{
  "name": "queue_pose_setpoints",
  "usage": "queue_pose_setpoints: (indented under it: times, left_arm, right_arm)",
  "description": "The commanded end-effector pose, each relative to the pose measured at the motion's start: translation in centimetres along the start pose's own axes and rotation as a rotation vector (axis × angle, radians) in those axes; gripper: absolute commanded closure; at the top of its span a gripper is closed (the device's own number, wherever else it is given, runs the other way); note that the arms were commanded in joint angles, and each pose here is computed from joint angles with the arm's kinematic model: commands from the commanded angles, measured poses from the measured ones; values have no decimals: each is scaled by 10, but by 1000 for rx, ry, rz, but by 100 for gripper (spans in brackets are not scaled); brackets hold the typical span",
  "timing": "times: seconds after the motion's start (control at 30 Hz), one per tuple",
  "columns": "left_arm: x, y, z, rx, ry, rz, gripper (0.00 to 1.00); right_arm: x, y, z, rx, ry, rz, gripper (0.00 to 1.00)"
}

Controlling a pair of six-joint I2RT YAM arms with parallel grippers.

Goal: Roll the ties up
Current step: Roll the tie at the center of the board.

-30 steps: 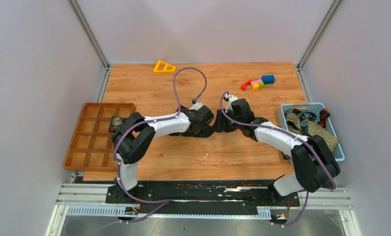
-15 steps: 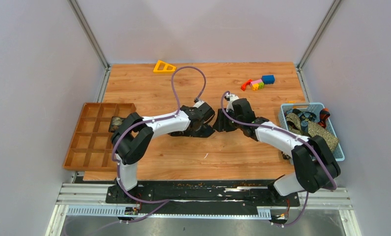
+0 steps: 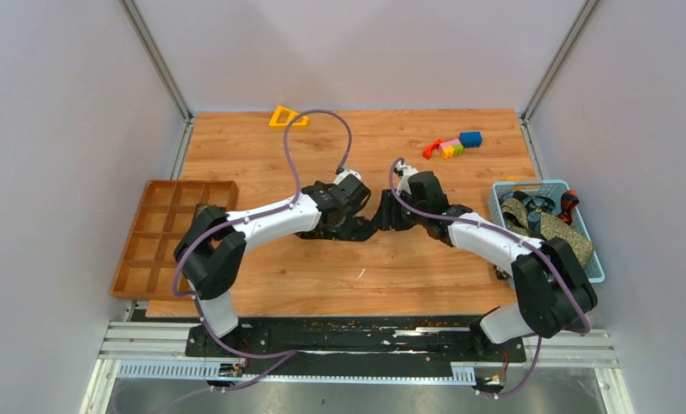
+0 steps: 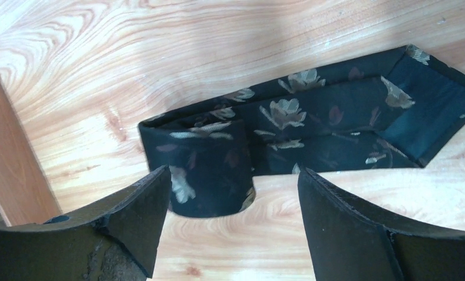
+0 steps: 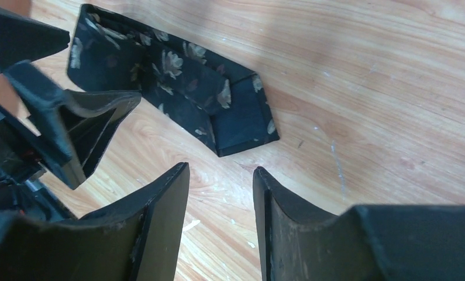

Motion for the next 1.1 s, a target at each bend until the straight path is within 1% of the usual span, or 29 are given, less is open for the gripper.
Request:
queue_pose_setpoints:
  times: [0.0, 0.1, 0.27, 0.37, 0.53, 0.63, 0.8, 1.07]
  left_arm:
    - [23, 28, 14, -91, 92, -34, 14]
    - [37, 37, 12, -116, 109, -24, 12]
    - [69, 47, 4, -153, 191, -39, 11]
    - [92, 52, -3, -193, 256, -43, 10]
    - [122, 48, -20, -235, 400, -76, 11]
    - [135, 50, -29, -252, 445, -45, 12]
    - [145, 54, -38, -284, 471, -71, 12]
    - [142, 50, -42, -328, 496, -249, 11]
  right_arm:
    - [19, 0, 27, -63, -24, 110, 55]
    - [25, -5, 33, -53, -31, 147, 55]
    - [45, -24, 42, -6, -43, 214, 55]
    - [62, -37, 48, 15, -41, 257, 56]
    - [97, -64, 57, 72, -36, 348, 60]
    - [114, -78, 58, 106, -32, 374, 62]
    - [127, -98, 53, 157, -31, 375, 64]
    - [121, -116, 39, 234, -37, 318, 69]
Point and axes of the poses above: each gripper's point midway between its finger pads, its own y axis back along the fingers, its own x axis along the line the jaws close on, z = x × y, the point moved 9 cm from there along y, back along the fingers, and after that the axes turned 4 degrees about y, right-handed, at the moved point
